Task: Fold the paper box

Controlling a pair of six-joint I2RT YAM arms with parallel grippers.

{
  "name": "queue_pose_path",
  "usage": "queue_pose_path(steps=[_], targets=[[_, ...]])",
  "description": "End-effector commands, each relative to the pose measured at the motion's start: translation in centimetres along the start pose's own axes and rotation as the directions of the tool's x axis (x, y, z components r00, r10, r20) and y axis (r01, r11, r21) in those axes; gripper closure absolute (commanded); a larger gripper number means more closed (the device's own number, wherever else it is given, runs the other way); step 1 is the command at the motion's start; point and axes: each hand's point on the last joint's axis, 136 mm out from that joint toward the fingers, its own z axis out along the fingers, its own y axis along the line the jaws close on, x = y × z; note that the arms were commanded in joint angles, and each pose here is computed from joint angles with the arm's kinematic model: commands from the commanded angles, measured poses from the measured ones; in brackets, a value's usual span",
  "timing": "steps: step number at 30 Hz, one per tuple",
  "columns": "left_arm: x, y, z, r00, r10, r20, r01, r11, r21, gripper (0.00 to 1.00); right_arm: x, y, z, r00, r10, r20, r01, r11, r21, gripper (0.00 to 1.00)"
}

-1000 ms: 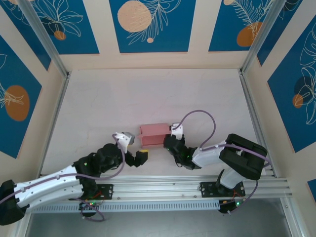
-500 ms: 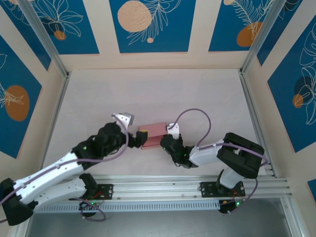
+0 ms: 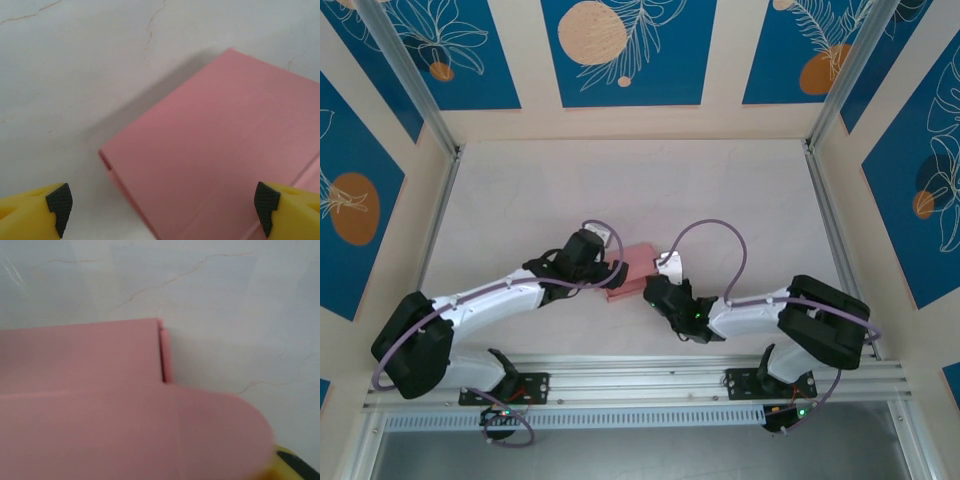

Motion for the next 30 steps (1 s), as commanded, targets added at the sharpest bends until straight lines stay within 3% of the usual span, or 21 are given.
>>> queue_pose_path(steps=[1, 8, 17, 20, 30], targets=[[-1.8, -0.2, 0.1, 0.999, 0.005, 0.046, -0.005, 1.0, 0.002, 0.05, -1.4, 0.2, -1.2, 1.0, -0.004, 0.016, 0.005, 1.0, -0.022, 0.51], [-0.9, 0.2, 1.1, 1.0, -0.008, 0.029, 0.009, 1.0, -0.019, 0.05, -2.7, 0.7, -4.2, 0.999, -0.025, -0.027, 0.022, 0.994, -0.106, 0.28], [1.3, 0.9, 1.8, 0.999, -0.034, -0.006, 0.034, 0.999, -0.028, 0.05, -5.6, -2.6, -7.7, 0.984, 0.05, -0.169, -0.06, 0.997, -0.052, 0.26], [2.2, 1.3, 2.2, 0.999, -0.037, -0.026, 0.036, 0.998, -0.045, 0.05, -6.3, -3.0, -6.6, 0.951, 0.099, -0.292, -0.121, 0.991, -0.059, 0.26], [3.9, 2.0, 3.3, 0.997, -0.055, -0.057, 0.052, 0.997, -0.058, 0.05, -6.1, -0.9, 0.5, 0.865, 0.045, -0.5, -0.139, 0.978, -0.154, 0.31]])
